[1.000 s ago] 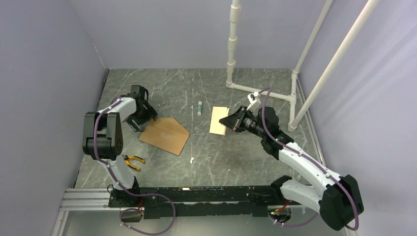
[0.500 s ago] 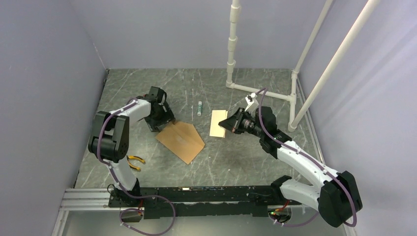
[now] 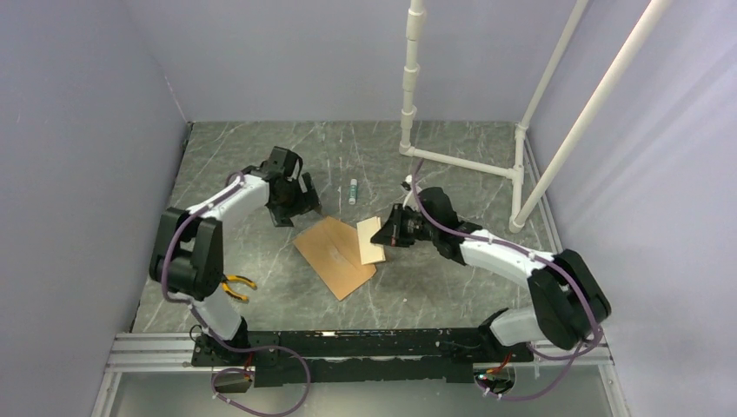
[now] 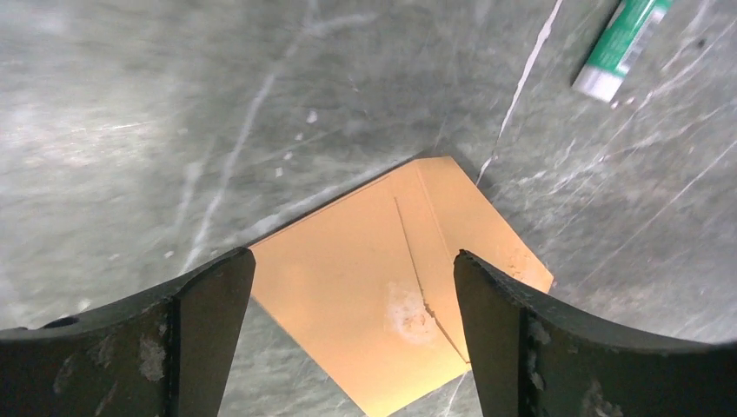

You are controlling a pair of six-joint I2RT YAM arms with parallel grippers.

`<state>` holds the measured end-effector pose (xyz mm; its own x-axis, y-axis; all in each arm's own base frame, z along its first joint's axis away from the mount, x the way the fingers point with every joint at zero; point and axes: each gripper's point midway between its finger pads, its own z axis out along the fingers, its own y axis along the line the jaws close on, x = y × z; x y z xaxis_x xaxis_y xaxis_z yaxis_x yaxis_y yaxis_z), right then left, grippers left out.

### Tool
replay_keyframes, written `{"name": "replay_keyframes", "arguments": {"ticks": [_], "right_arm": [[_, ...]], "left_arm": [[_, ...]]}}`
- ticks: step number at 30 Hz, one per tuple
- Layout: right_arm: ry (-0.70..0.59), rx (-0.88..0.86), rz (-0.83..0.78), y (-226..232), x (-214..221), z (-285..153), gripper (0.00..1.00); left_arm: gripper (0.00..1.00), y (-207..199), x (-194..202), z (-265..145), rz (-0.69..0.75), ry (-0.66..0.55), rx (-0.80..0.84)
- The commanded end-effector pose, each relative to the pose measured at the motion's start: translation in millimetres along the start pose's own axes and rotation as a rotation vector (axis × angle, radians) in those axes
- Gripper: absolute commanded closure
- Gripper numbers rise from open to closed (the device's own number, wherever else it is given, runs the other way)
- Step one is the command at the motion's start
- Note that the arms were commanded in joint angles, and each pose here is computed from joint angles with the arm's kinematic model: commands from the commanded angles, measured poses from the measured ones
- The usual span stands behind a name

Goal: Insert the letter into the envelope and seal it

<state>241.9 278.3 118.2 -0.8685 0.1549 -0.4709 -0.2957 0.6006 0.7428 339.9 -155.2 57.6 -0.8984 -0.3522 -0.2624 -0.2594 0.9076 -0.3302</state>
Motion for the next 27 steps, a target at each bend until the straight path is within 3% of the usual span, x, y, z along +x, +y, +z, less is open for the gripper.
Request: {"name": "replay_keyframes", "arguments": {"ticks": [1,11,18,27], "right_arm": [[-0.028,-0.052,-0.121,24.0,-30.3,15.4,1.00],[0.104,-0.027,-0.191,-2.4,-33.9,75.7,1.00],[0.193,0.002,-0.215,-17.1,-11.3,96.3,1.00],[0.276,0.055,-0.147,-32.6,19.1,106.4,1.00]], "left_arm": [[0.09,13.5,-24.6,-48.2,-0.070,-0.176,-0.099],[0.15,11.2,51.3,-33.9,-0.213,0.012,0.085],[0.19,21.8,79.5,-14.2,-0.243,0.102,0.074],[0.44,29.2,97.3,0.2,-0.256,0.160,0.070]]}}
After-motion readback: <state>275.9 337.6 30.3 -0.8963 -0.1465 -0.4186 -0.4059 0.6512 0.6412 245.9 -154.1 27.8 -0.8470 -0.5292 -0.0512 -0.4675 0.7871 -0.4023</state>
